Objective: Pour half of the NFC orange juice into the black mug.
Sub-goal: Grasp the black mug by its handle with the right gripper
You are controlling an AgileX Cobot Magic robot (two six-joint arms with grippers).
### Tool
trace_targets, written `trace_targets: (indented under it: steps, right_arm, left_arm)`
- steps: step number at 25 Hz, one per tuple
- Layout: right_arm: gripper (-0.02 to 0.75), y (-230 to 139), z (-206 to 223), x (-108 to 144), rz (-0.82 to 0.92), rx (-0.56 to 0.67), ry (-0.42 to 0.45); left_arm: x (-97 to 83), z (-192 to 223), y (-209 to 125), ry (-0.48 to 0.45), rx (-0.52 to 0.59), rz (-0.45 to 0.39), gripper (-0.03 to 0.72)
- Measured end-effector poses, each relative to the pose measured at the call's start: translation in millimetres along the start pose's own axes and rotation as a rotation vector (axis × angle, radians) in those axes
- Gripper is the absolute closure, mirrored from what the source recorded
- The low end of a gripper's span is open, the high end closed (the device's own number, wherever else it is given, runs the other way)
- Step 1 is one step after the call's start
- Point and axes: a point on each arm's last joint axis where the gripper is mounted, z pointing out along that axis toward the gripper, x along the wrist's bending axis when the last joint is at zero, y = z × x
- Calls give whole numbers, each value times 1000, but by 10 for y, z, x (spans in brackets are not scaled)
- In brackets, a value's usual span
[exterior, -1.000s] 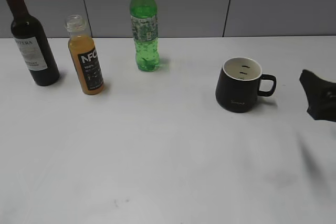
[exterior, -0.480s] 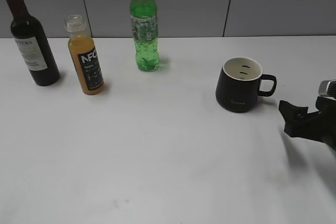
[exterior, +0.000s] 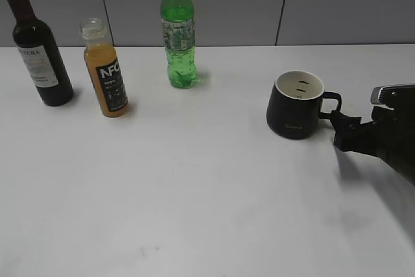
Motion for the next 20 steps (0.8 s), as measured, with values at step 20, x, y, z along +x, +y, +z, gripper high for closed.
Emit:
trace_targets:
  steps: [20]
  right_arm:
    - [109, -44, 358, 5, 1, -26, 0]
  left_arm:
    - [0, 0, 0, 0, 0, 0, 451]
